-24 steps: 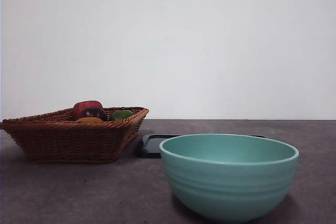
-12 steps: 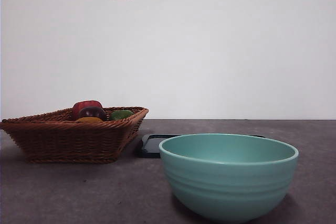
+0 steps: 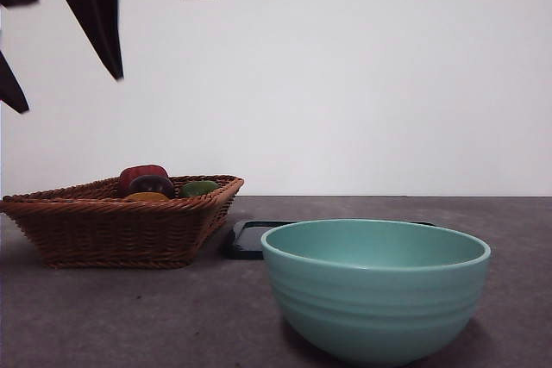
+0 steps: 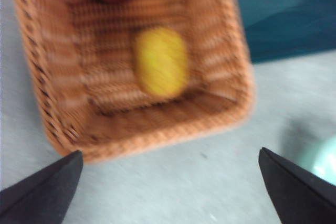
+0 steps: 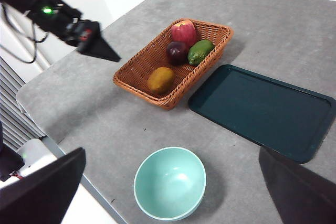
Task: Pick up the wifruite, put it on the bowl, pick up the plate, put it on desk
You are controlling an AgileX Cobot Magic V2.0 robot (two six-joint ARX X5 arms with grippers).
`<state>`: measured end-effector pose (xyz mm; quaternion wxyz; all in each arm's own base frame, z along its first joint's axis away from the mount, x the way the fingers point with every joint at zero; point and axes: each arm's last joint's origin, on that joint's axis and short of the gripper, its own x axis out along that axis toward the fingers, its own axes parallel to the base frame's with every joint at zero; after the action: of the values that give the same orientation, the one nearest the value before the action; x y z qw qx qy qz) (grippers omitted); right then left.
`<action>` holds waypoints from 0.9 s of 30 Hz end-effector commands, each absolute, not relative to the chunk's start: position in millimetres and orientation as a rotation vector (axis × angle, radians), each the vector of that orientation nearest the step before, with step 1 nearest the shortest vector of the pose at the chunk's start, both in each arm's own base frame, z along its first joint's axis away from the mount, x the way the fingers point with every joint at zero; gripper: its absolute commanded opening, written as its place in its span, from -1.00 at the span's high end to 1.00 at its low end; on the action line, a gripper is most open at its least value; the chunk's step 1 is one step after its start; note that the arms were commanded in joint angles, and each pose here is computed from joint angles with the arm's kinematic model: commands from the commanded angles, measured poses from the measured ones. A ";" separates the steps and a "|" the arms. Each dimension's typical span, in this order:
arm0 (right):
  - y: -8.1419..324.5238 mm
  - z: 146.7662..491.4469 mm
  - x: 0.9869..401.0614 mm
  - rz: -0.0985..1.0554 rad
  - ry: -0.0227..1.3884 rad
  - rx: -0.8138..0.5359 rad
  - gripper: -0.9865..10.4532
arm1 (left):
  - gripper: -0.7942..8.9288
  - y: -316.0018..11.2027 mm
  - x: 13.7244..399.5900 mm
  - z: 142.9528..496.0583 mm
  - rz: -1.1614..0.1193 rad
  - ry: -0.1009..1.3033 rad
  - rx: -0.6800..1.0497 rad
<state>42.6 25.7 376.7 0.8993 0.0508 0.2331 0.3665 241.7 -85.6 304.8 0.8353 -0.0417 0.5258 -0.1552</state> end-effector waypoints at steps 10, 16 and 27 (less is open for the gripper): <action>25.7 382.1 41.8 0.761 0.464 0.110 -0.22 | -0.51 -123.7 311.2 280.7 -0.289 1.207 -0.005; 25.7 382.1 41.8 0.761 0.464 0.110 -0.22 | -0.51 -139.1 330.1 255.4 -0.286 1.246 0.025; 25.7 382.1 41.8 0.761 0.464 0.110 -0.22 | -0.51 -153.5 350.6 207.0 -0.220 1.308 0.072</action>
<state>42.6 25.6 376.7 0.8994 0.0507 0.2331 0.3663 345.4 -149.6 208.2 0.7838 0.0360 0.6109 -0.1058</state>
